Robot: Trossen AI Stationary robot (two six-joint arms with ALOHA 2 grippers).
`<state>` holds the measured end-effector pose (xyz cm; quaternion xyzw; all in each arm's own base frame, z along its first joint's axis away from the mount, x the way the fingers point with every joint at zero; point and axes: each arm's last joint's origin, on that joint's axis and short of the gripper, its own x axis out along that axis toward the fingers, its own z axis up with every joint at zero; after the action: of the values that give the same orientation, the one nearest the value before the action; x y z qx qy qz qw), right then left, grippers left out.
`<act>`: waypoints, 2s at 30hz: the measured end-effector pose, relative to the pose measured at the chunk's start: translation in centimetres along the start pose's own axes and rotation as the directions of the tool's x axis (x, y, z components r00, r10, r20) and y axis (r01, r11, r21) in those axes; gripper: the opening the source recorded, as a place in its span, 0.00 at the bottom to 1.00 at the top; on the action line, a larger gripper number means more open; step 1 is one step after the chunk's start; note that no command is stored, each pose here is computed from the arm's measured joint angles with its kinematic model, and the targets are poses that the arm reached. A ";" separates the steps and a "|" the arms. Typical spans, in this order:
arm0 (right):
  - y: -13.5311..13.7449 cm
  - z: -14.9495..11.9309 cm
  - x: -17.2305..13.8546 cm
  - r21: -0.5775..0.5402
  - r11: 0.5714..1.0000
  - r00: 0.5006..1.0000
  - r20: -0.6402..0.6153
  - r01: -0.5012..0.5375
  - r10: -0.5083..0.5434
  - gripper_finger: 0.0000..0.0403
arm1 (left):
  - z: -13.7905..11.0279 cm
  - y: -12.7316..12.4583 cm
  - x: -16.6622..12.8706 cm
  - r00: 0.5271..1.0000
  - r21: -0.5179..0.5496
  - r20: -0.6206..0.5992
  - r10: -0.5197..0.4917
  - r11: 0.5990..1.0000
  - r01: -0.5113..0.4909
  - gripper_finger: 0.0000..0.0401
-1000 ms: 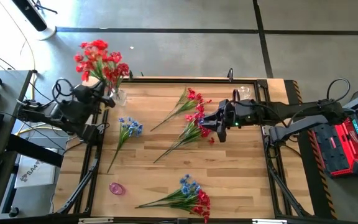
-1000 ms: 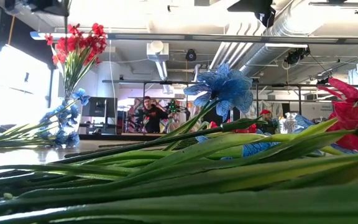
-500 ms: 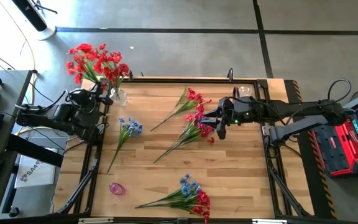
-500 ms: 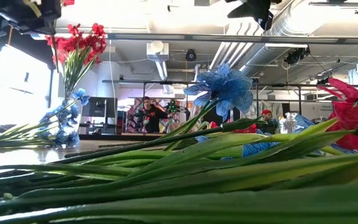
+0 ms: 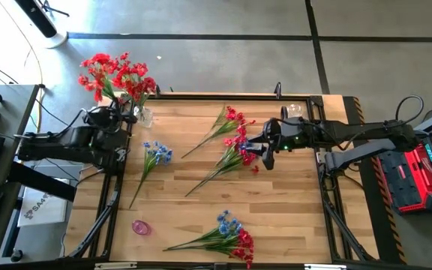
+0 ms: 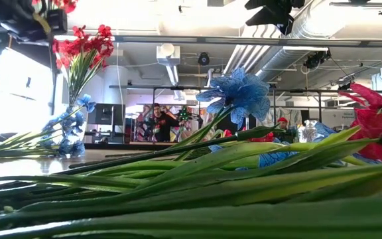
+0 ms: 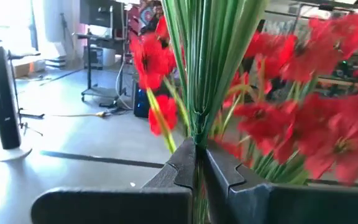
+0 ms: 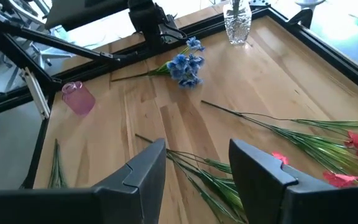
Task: Sort flowers into vase by color
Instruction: Put the bottom right red flower into the left transparent vase
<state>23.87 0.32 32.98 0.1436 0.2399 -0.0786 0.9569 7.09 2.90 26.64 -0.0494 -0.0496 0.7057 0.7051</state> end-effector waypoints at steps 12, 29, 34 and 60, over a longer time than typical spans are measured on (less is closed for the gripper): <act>-0.3 -0.1 0.0 -0.017 0.999 0.999 -0.029 -0.029 0.029 0.41 | -4.5 0.3 0.3 0.999 -0.137 0.004 0.034 0.990 -0.033 0.00; -0.3 -0.2 0.0 -0.126 0.992 0.999 -0.043 -0.029 0.023 0.41 | -1.3 -2.8 0.3 0.993 0.082 -0.057 -0.106 0.991 0.110 0.00; -0.4 -0.4 0.0 -0.145 0.989 0.998 -0.061 -0.027 0.018 0.41 | -0.8 -2.6 0.9 0.996 0.155 -0.048 -0.073 0.985 0.080 0.00; -0.5 -1.0 0.0 -0.144 0.989 0.992 -0.123 -0.023 0.005 0.41 | -2.6 -1.6 5.7 0.992 0.149 -0.114 -0.058 0.986 0.075 0.00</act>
<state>23.28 0.17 32.03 0.0797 0.3022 -0.0451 0.9488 9.07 8.61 24.34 -0.0319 0.0417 0.6798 0.7315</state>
